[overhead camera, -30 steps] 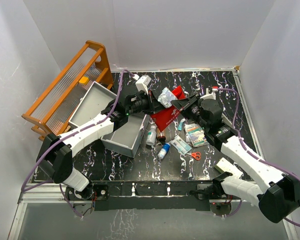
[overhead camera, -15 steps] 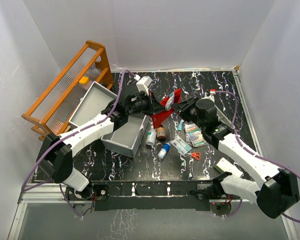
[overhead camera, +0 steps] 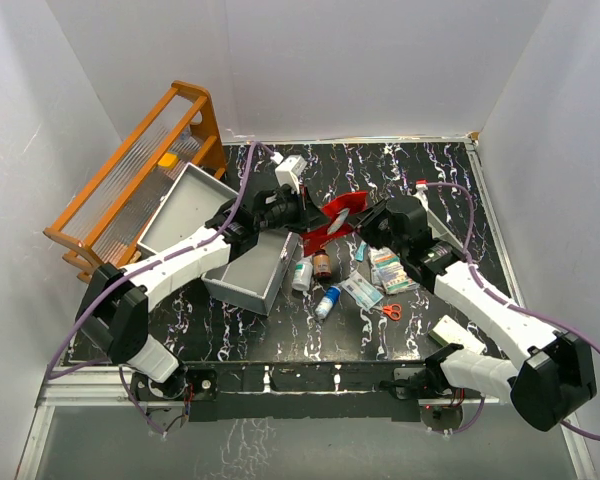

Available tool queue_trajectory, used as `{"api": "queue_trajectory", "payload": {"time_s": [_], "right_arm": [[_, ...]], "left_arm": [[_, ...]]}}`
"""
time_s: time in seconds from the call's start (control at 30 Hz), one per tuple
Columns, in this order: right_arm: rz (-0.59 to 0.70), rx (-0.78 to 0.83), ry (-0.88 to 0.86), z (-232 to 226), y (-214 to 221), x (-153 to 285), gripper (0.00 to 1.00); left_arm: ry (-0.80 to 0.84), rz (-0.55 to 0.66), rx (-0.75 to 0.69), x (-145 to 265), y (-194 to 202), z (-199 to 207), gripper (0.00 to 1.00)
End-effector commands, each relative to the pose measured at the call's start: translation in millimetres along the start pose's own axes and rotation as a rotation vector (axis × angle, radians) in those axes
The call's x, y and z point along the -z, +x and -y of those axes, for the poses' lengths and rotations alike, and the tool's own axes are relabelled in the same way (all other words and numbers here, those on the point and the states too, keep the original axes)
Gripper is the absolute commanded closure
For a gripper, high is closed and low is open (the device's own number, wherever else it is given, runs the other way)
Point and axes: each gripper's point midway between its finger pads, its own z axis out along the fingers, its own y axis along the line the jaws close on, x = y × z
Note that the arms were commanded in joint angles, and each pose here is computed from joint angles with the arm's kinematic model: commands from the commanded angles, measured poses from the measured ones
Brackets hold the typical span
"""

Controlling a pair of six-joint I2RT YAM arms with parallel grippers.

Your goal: Organize the medicine kit

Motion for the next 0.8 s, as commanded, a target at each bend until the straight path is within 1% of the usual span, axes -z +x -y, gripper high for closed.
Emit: {"api": "queue_trajectory", "payload": {"time_s": [0.0,0.1,0.17,0.27,0.4,0.5,0.57,0.67,0.73,0.77], "right_arm": [[0.066,0.002,0.038,-7,-21,16,0.85],[0.062,0.018,0.132,8,-21,20,0.86],[0.06,0.028,0.157,11,-22,23,0.86],[0.06,0.054,0.126,6,-23,27,0.86],[0.019,0.14,0.012,-17,-19,27,0.82],[0.012,0.181,-0.016,-24,-19,28,0.82],[0.022,0.204,0.004,-20,-22,28,0.81],[0.041,0.243,0.047,-11,-26,25,0.73],[0.018,0.272,0.045,-11,-23,23,0.65],[0.005,0.276,0.038,-14,-21,21,0.62]], "left_arm": [[-0.045,0.039,-0.045,-1,-12,-7,1.0],[-0.051,0.035,-0.098,-5,-11,-12,1.0],[-0.057,0.031,-0.134,-8,-11,-16,1.0],[-0.049,0.022,-0.191,-13,-9,-19,1.0],[-0.025,0.011,-0.253,-17,-7,-20,1.0],[-0.022,0.006,-0.247,-18,-6,-19,1.0],[-0.019,0.007,-0.222,-18,-7,-17,1.0],[-0.018,0.026,-0.177,-18,-12,-13,1.0],[-0.019,0.038,-0.144,-17,-14,-11,1.0],[-0.016,0.038,-0.135,-18,-14,-10,1.0]]}}
